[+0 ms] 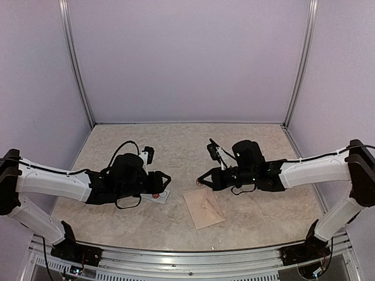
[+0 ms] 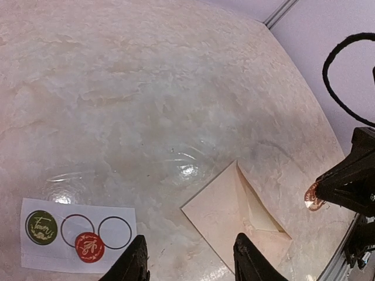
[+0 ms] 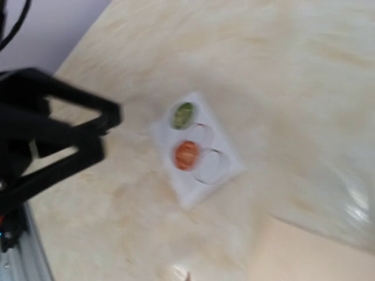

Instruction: Place the letter into the envelope and seal it

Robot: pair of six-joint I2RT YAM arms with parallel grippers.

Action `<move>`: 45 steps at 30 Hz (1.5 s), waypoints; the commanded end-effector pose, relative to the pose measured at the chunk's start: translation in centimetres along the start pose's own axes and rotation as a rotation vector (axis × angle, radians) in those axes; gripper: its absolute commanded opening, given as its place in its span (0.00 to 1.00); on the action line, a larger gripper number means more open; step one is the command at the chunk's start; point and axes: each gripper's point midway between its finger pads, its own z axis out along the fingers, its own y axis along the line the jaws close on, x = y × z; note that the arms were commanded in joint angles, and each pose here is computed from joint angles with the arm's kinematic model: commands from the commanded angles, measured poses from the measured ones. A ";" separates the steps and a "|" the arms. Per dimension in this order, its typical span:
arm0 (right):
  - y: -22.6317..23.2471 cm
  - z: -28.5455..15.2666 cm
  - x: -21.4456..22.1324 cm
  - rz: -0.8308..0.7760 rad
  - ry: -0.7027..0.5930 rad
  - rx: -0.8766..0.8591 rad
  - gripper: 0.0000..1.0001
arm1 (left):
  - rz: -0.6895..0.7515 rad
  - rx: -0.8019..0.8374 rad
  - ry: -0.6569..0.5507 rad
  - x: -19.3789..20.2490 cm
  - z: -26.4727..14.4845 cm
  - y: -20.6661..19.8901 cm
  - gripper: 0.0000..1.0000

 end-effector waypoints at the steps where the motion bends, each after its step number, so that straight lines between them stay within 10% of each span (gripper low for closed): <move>1: -4.3 -2.5 2.8 0.094 0.012 0.144 0.00 | 0.049 0.120 0.002 -0.6 1.3 -4.6 0.46; 45: -6.7 2.3 10.3 0.256 0.186 0.019 0.00 | 0.150 0.194 0.384 12.2 9.5 -5.0 0.00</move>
